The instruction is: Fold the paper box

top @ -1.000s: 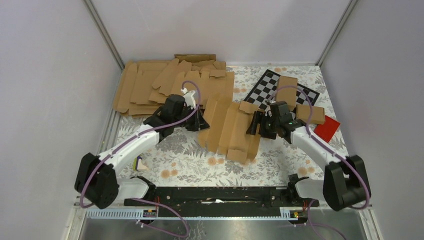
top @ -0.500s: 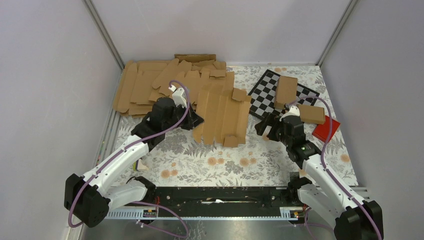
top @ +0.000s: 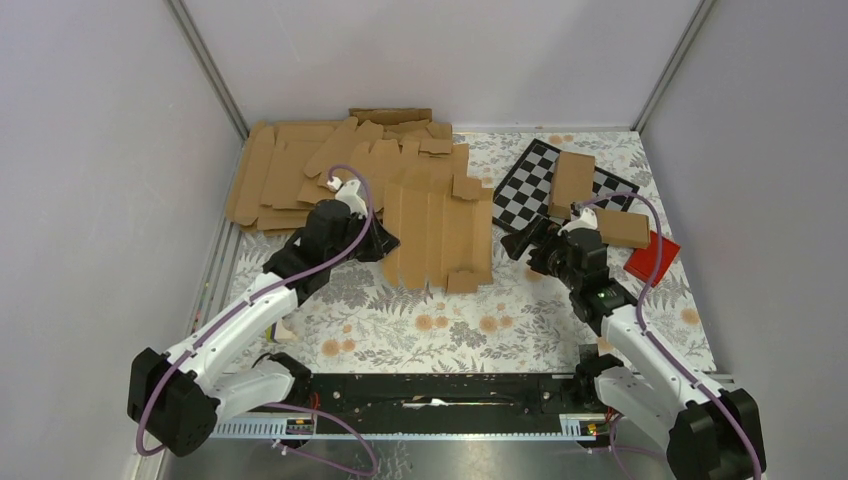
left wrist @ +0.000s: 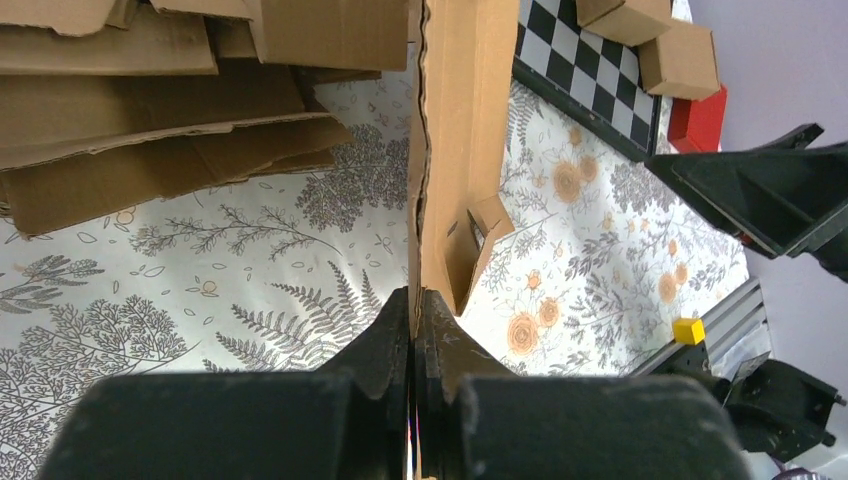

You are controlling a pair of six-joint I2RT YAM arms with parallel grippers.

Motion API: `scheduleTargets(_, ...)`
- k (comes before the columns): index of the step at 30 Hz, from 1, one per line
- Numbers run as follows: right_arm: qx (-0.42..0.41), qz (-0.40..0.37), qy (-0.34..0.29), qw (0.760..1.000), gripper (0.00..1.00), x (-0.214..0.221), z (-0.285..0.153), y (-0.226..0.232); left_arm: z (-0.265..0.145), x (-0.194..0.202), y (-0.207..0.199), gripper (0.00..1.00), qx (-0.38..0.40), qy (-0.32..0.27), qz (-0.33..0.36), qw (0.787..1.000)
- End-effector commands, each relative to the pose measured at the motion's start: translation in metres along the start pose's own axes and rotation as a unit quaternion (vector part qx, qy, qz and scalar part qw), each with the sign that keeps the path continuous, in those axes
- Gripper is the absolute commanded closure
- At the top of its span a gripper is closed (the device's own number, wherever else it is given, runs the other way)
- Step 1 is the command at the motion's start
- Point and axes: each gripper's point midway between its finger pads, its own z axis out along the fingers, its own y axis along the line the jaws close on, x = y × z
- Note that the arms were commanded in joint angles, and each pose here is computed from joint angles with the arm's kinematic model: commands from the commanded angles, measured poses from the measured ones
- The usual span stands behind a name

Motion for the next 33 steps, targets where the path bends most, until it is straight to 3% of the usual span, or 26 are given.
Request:
scheduleTargets(1, -0.015, -0.003, -0.005, 1.000, 0.00, -0.002, 0.003, 0.007, 0.003, -0.006, -0.019, 1.00, 0.046, 0.005, 0.031, 0.998)
scheduleTargets(11, 0.014, -0.031, 0.130, 0.991, 0.01, 0.042, 0.041, -0.012, 0.018, 0.025, -0.028, 1.00, 0.102, 0.075, 0.043, 0.991)
scheduleTargets(17, 0.073, -0.044, 0.137, 0.987, 0.08, 0.051, 0.058, -0.043, 0.025, 0.035, -0.017, 1.00, 0.082, 0.090, 0.040, 0.992)
scheduleTargets(22, 0.069, -0.032, 0.165, 0.983, 0.13, 0.065, 0.064, -0.045, 0.029, 0.042, -0.014, 1.00, 0.076, 0.101, 0.040, 0.991)
scheduleTargets(29, -0.006, -0.033, 0.184, 0.982, 0.39, 0.067, 0.059, -0.015, 0.029, 0.043, -0.020, 1.00, 0.089, 0.105, 0.039, 0.990)
scheduleTargets(33, -0.026, -0.047, 0.182, 0.982, 0.55, 0.061, 0.051, -0.005, 0.023, 0.034, -0.034, 1.00, 0.119, 0.075, 0.040, 0.989)
